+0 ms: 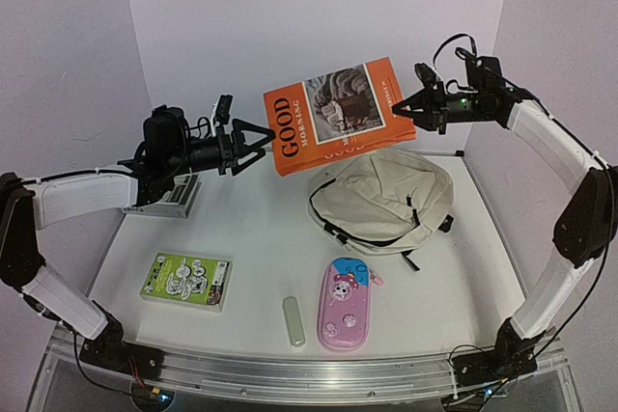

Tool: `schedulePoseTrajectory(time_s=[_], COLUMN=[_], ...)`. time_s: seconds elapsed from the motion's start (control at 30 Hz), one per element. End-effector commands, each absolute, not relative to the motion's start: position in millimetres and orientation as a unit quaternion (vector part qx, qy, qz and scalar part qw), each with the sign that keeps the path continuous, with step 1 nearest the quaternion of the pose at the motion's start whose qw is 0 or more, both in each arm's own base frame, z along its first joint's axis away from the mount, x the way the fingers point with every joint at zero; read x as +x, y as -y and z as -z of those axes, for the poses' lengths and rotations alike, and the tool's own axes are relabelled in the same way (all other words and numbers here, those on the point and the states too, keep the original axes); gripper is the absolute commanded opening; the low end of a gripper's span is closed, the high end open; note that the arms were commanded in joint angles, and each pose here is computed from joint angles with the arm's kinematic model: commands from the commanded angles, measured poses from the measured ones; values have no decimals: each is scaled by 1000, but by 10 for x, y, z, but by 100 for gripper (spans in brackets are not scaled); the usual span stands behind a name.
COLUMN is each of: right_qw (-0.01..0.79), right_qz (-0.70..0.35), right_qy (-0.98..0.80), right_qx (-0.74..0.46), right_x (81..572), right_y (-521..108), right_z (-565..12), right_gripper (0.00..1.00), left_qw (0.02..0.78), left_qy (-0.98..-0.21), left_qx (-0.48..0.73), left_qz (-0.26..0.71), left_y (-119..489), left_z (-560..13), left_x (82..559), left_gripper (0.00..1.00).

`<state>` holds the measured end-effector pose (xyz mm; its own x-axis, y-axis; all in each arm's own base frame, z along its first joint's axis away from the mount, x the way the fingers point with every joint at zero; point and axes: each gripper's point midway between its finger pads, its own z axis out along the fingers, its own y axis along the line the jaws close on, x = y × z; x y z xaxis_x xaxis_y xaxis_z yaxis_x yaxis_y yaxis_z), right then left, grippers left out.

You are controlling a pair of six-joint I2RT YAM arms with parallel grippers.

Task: Pack the student bag
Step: Pick up the book from the center of the board.

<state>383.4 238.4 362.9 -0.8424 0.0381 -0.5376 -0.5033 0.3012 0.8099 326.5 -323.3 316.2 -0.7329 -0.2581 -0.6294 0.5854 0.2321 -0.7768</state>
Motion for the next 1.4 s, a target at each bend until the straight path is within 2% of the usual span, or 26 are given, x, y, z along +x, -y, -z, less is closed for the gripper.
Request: schedulePoseTrajectory(time_s=[0.0, 0.37, 0.57, 0.7, 0.77, 0.8, 0.83, 0.9, 0.93, 0.97, 1.07, 1.27, 1.37], right_qw=[271, 252, 241, 238, 242, 248, 255, 262, 265, 274, 295, 342, 328], right_qz=[-626, -635, -638, -637, -633, -627, -621, -607, -594, -569, -459, -248, -187], right_qy=[-708, -707, -705, -707, -712, -716, -720, -733, -744, -761, -826, -895, -901], right_qx=[-182, -185, -196, -193, -186, -179, -173, -161, -153, -149, -144, -145, -214], right_x=[3621, 3495, 3421, 3445, 3511, 3571, 3630, 3739, 3803, 3878, 4108, 4509, 4398], right_y=[-2425, -2504, -2568, -2574, -2579, -2579, -2577, -2574, -2565, -2541, -2414, -2079, -2305], right_z=[-4159, -4043, -3985, -3928, -3886, -3855, -3828, -3720, -3634, -3545, -3184, -2548, -2274], right_gripper=[11, 12, 12, 14, 19, 25, 34, 63, 73, 78, 82, 82, 78], left_qw=[346, 327, 318, 314, 315, 315, 318, 322, 325, 328, 342, 381, 391], left_qy=[-647, -605, -593, -589, -587, -588, -588, -595, -599, -605, -626, -679, -704], left_qx=[167, 191, 193, 194, 190, 185, 178, 159, 149, 137, 99, -20, -76], left_qz=[659, 701, 714, 719, 721, 721, 722, 719, 717, 712, 694, 627, 588], left_y=[3341, 3404, 3422, 3421, 3403, 3383, 3354, 3288, 3253, 3209, 3065, 2631, 2423], left_z=[-3527, -3728, -3785, -3789, -3789, -3775, -3773, -3730, -3719, -3674, -3610, -3352, -3184], left_x=[3141, 3064, 3060, 3048, 3048, 3053, 3059, 3092, 3107, 3133, 3189, 3394, 3471], left_gripper=[96, 77, 62, 46, 38, 35, 33, 28, 27, 24, 18, 15, 15])
